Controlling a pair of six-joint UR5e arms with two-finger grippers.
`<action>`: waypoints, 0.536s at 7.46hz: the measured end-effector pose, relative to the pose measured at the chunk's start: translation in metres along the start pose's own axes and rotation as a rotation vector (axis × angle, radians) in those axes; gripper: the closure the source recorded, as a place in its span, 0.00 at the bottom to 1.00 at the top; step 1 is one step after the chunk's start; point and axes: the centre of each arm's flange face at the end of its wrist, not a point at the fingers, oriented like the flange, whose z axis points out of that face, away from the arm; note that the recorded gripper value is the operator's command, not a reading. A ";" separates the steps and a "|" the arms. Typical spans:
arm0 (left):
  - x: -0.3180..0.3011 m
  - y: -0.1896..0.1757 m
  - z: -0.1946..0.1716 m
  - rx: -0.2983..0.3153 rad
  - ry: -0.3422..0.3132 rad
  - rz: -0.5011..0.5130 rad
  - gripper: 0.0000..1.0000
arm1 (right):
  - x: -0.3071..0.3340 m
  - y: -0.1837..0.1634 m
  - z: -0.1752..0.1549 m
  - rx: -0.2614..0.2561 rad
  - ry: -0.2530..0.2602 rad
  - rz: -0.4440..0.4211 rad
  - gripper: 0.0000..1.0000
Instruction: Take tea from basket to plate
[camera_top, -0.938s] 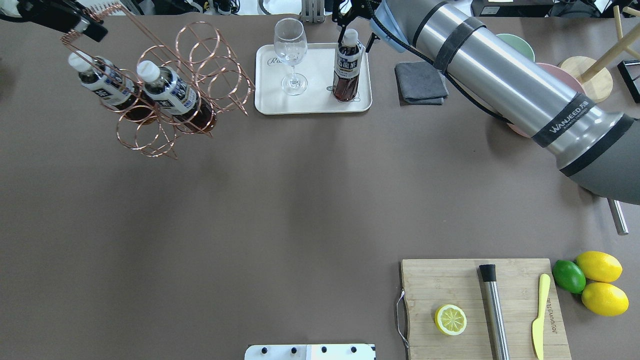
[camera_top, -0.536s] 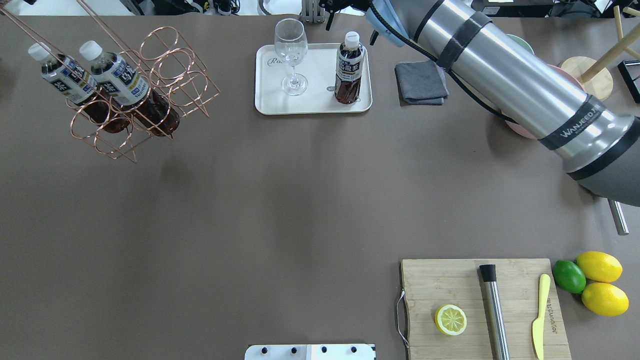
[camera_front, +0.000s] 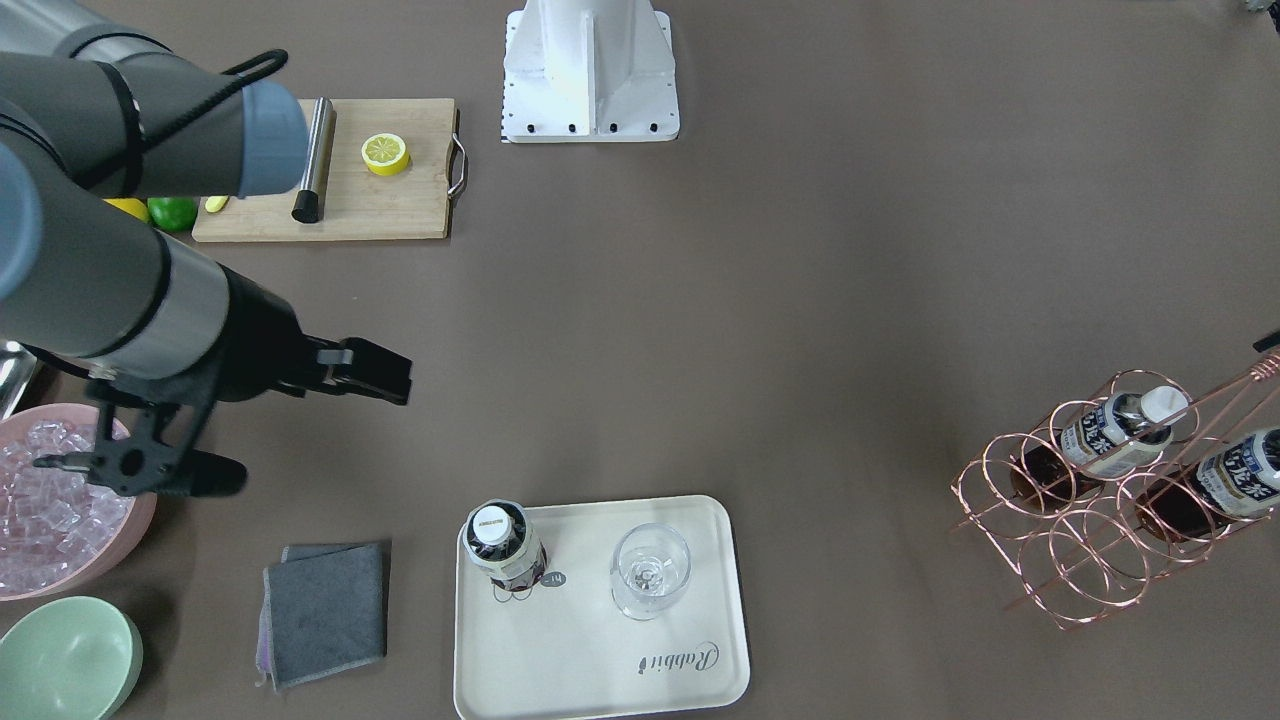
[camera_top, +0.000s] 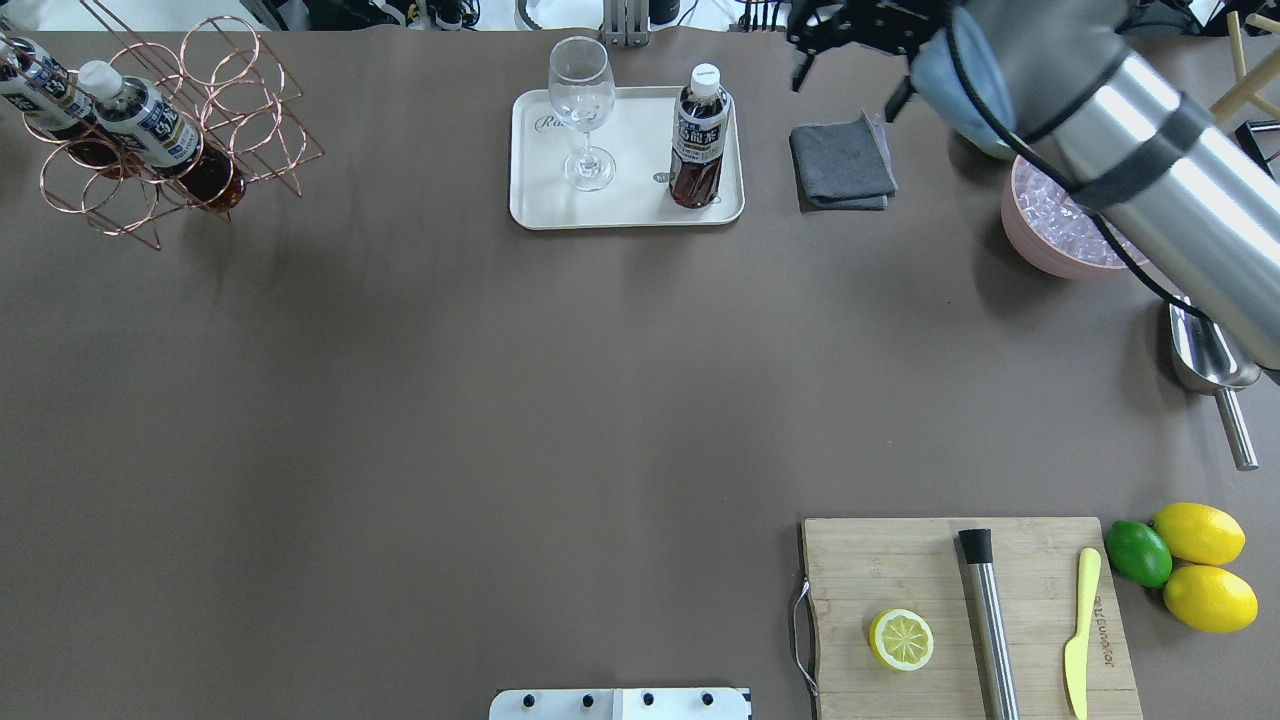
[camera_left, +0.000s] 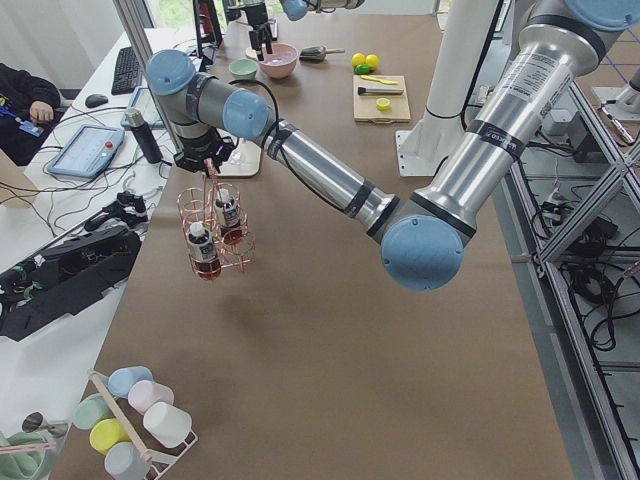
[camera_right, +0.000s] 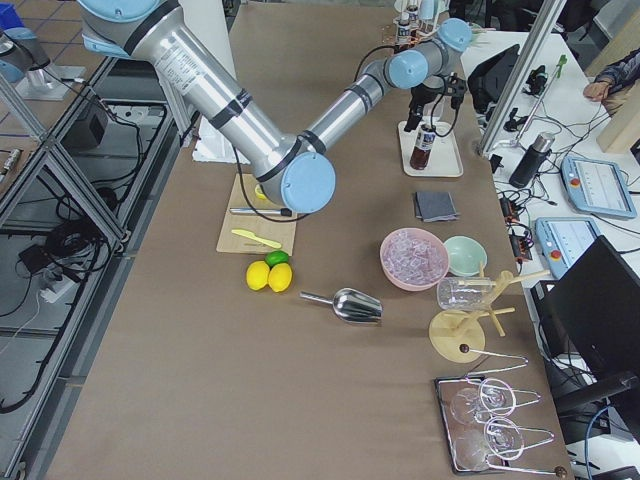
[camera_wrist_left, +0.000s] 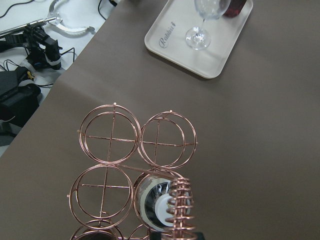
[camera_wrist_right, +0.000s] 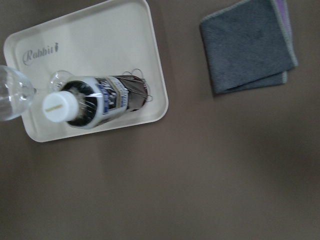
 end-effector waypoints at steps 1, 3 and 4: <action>-0.015 0.002 0.004 -0.042 -0.026 0.074 1.00 | 0.055 0.010 -0.007 0.003 0.028 -0.047 0.00; -0.038 0.010 0.012 -0.105 -0.061 0.179 1.00 | 0.216 0.034 -0.032 0.015 0.128 -0.164 0.00; -0.052 0.015 0.021 -0.118 -0.082 0.215 1.00 | 0.305 0.046 -0.051 0.010 0.172 -0.205 0.00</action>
